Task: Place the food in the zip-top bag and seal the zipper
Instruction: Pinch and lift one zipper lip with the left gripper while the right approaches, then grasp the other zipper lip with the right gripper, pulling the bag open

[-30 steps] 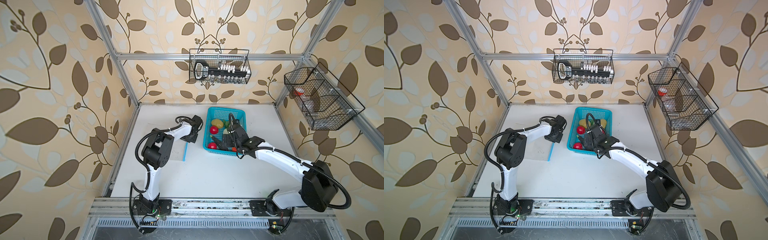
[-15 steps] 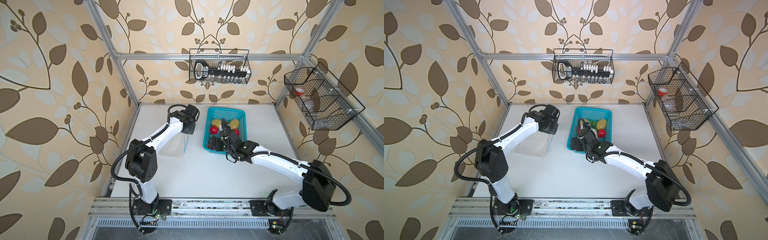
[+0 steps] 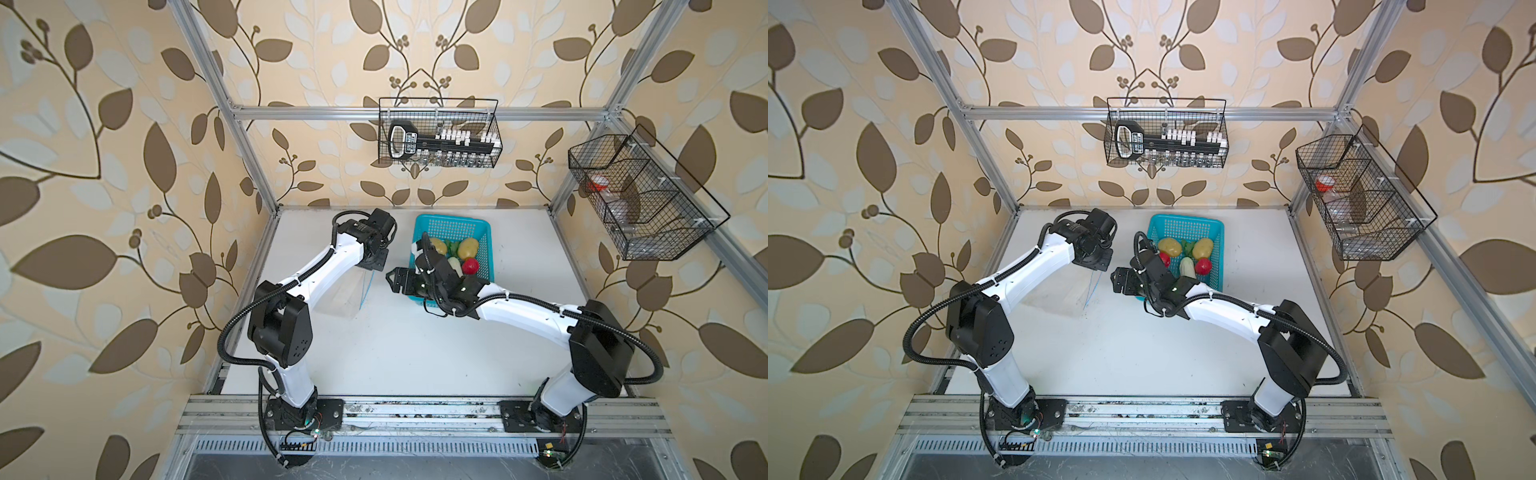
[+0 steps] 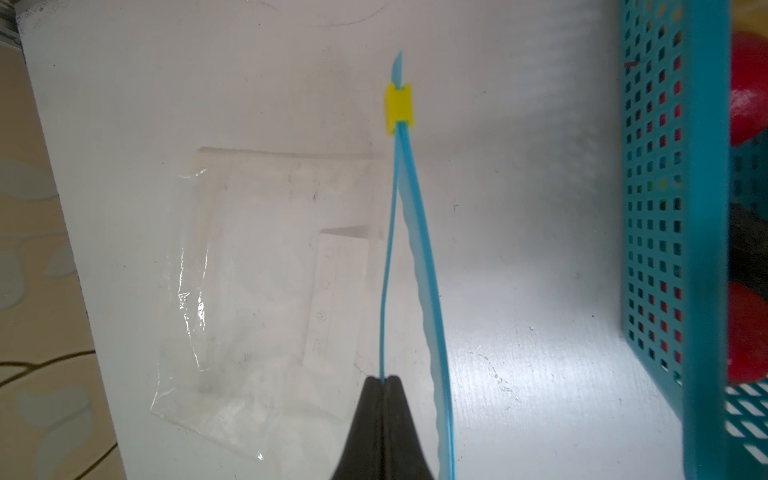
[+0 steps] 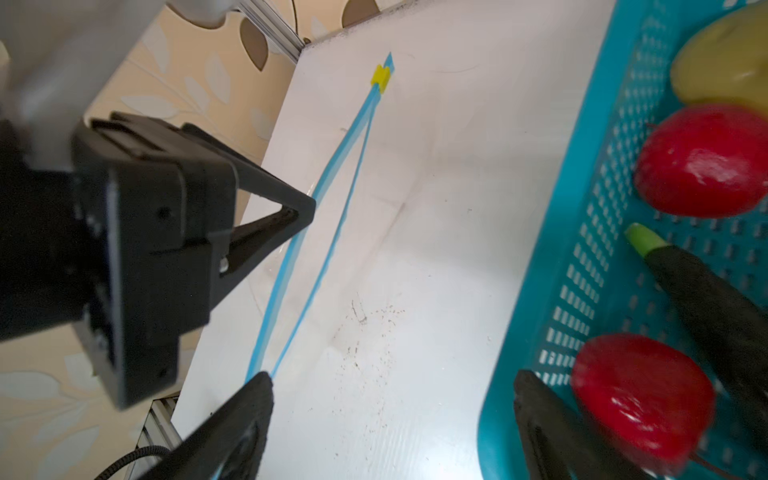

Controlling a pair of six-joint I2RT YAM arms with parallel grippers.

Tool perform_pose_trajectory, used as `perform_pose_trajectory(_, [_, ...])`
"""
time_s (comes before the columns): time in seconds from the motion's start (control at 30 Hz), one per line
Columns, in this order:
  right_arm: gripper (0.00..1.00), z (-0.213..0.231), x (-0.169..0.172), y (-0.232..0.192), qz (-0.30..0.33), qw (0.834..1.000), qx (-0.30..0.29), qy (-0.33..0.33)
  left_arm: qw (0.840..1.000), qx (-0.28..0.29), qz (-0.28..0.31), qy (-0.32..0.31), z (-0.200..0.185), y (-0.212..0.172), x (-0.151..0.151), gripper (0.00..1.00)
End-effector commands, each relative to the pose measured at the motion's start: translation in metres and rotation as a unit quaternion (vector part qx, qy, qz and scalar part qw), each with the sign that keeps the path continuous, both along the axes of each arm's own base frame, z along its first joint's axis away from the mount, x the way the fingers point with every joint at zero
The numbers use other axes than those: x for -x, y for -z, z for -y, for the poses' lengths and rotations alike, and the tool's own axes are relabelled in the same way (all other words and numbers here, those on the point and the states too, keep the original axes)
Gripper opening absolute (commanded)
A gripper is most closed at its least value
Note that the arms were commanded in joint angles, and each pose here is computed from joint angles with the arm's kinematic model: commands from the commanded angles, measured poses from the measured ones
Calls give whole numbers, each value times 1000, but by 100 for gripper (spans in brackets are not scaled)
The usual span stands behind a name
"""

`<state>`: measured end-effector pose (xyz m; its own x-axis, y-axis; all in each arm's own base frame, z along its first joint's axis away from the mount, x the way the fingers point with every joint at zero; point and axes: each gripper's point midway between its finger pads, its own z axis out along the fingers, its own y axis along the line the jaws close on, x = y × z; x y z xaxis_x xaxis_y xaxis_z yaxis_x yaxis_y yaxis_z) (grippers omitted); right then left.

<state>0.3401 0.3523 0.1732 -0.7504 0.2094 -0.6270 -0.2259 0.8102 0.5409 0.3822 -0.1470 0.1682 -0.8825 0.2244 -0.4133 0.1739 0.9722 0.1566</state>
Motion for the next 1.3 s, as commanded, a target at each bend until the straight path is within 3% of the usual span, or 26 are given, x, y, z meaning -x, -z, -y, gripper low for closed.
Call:
perform_pose_trajectory(0.0, [84, -22, -7, -7, -11, 999, -47, 3, 999, 23, 27, -12, -5, -35, 5, 0])
perform_pose_trajectory(0.27, [72, -44, -19, -6, -29, 993, -117, 17, 999, 37, 33, -18, -5, -42, 10, 0])
perform_pose_trajectory(0.53, [71, -64, -25, -16, -38, 978, -203, 5, 998, 46, 33, -20, -4, -44, 12, 0])
perform_pose_trajectory(0.97, [53, -74, -43, 9, -75, 977, -199, 32, 998, 55, 33, -22, -4, -47, 15, 0])
perform_pose_trajectory(1.1, [44, -76, -49, 15, -80, 976, -202, 35, 998, 55, 32, -23, -4, -47, 16, 0])
perform_pose_trajectory(1.27, [16, -74, -54, 13, -77, 975, -208, 36, 998, 53, 33, -24, -7, -46, 19, 0])
